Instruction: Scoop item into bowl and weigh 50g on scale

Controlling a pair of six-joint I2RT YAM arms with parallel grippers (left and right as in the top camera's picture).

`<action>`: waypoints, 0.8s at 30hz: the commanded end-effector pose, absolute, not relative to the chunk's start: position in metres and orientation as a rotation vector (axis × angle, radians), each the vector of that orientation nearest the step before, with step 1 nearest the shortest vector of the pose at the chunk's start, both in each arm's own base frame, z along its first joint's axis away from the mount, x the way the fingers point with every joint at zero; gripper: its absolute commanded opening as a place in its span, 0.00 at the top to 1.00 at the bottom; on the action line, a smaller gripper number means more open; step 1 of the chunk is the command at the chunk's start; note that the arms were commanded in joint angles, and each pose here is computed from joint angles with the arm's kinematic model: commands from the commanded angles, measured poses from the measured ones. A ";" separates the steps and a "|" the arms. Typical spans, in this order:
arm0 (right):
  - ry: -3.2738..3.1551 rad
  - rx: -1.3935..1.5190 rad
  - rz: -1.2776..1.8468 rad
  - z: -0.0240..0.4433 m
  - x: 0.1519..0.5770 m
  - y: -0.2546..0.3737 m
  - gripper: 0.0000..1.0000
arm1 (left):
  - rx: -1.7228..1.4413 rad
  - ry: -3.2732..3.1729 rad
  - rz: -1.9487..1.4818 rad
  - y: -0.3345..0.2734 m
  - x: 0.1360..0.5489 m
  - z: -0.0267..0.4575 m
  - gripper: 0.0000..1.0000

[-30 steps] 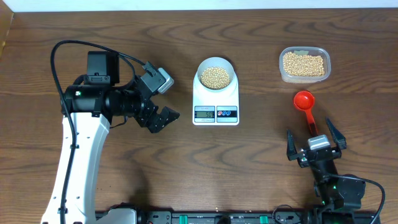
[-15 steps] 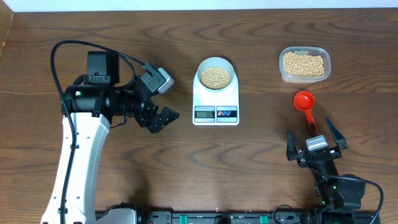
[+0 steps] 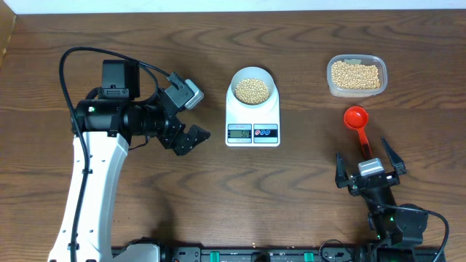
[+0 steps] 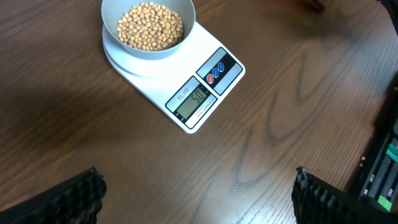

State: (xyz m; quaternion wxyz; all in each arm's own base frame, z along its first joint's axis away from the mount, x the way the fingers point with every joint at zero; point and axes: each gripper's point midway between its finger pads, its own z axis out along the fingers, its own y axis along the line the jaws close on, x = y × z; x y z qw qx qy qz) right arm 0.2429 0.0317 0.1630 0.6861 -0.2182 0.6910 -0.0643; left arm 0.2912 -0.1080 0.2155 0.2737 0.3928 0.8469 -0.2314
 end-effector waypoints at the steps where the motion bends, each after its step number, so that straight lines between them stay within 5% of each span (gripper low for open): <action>1: 1.550 -0.490 -0.164 0.162 0.243 0.029 0.01 | 1.072 2.249 -0.621 -0.109 0.290 0.221 0.02; 24: 1.593 -0.344 -0.107 0.161 0.245 0.020 0.01 | 1.072 2.249 -0.621 -0.109 0.290 0.221 0.02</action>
